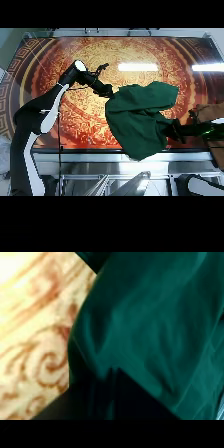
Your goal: Fold the shirts.
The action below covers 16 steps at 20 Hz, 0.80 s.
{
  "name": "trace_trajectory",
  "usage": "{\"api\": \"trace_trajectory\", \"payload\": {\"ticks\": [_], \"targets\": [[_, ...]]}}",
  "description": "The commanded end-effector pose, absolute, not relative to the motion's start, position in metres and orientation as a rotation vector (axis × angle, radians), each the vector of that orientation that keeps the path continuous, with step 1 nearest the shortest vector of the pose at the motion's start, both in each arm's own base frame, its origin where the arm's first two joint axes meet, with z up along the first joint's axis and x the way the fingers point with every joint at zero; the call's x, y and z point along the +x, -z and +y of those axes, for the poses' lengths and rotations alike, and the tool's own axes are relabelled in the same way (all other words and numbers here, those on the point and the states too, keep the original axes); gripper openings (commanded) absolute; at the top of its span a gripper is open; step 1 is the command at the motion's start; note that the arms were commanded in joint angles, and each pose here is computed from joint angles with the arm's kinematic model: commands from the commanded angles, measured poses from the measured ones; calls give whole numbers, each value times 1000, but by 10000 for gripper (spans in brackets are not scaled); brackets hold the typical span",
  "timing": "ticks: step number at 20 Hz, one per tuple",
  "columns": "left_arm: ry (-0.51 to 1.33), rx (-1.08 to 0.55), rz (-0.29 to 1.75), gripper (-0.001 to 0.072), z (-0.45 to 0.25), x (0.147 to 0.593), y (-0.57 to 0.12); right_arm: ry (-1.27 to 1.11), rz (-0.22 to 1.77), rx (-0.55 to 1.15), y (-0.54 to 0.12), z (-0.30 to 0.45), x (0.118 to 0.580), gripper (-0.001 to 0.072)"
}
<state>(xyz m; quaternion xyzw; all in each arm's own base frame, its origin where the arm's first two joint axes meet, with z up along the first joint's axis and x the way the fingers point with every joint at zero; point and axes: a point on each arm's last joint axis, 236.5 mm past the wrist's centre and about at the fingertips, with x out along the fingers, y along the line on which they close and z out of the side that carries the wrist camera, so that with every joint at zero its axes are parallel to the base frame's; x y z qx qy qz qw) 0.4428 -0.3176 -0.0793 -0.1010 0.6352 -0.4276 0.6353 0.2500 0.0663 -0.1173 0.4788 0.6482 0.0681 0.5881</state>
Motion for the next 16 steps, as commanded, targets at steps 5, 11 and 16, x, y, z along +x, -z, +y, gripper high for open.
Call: {"api": "trace_trajectory", "payload": {"ticks": [5,11,16], "targets": [[1135,-488,1416,11,-328,439,19,-532,1182,1367,38,114,315,21],[1158,-470,1074,12,-258,454,-146,-1025,627,1116,-180,111,335,21],[1290,-367,599,14,-224,358,-356,-1217,35,630,-395,129,268,22]]}}
